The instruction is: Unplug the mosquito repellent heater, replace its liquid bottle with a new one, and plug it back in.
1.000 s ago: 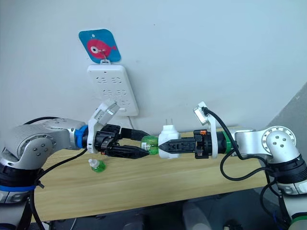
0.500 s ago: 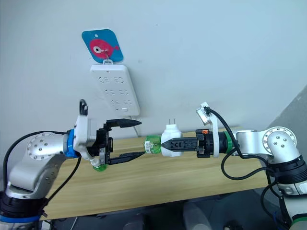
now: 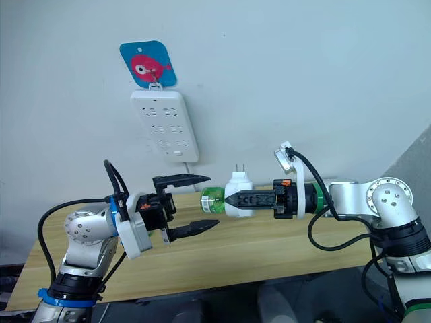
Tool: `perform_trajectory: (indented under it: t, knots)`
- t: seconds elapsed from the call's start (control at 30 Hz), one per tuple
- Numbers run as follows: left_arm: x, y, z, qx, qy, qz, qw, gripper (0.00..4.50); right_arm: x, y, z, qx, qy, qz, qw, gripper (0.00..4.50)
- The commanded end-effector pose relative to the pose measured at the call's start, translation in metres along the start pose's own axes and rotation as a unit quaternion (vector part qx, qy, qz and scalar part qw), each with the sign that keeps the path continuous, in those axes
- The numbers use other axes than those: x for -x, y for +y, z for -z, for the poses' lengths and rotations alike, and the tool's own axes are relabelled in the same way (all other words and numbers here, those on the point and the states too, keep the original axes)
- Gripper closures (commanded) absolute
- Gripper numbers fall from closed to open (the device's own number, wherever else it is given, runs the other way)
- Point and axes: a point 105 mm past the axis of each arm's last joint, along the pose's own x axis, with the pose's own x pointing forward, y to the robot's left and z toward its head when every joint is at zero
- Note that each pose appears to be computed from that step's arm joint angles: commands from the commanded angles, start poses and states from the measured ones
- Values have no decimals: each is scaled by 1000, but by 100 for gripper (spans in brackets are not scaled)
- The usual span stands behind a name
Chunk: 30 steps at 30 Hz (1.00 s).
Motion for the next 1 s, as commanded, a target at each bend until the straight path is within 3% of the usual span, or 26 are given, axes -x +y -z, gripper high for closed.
perform_trajectory:
  t: [0.03, 0.2, 0.3, 0.47, 0.67, 0.73, 0.77, 0.87, 1.0]
  knots:
    - [0, 2, 2, -17, 0, -7, 1000, 0, 1, 14, -7, 24, -10, -20, 999, 141]
    - [-2, 2, 5, -18, -1, -8, 1000, 0, 1, 15, -7, 25, -11, -20, 999, 141]
    - [-9, 6, 5, -18, -6, -14, 1000, 55, 1, 15, -7, 25, -11, -22, 999, 141]
    - [-16, 10, 2, -20, -17, -17, 1000, 214, 1, 16, -7, 26, -10, -22, 999, 141]
    - [-13, 14, -2, -10, -18, -16, 1000, 223, 1, 15, -8, 26, -11, -20, 999, 141]
    - [-9, 14, -2, 46, -8, -5, 999, 223, 2, 14, -8, 26, -10, -17, 999, 141]
    - [-5, 15, 1, 113, 8, -4, 994, 223, 2, 14, -8, 26, -10, -17, 999, 141]
    - [9, 6, 9, 319, 72, 27, 945, 223, 4, 16, -8, 29, -7, -18, 999, 141]
    - [17, 8, 4, 531, 128, 55, 836, 223, 7, 20, -6, 35, 4, -26, 999, 141]
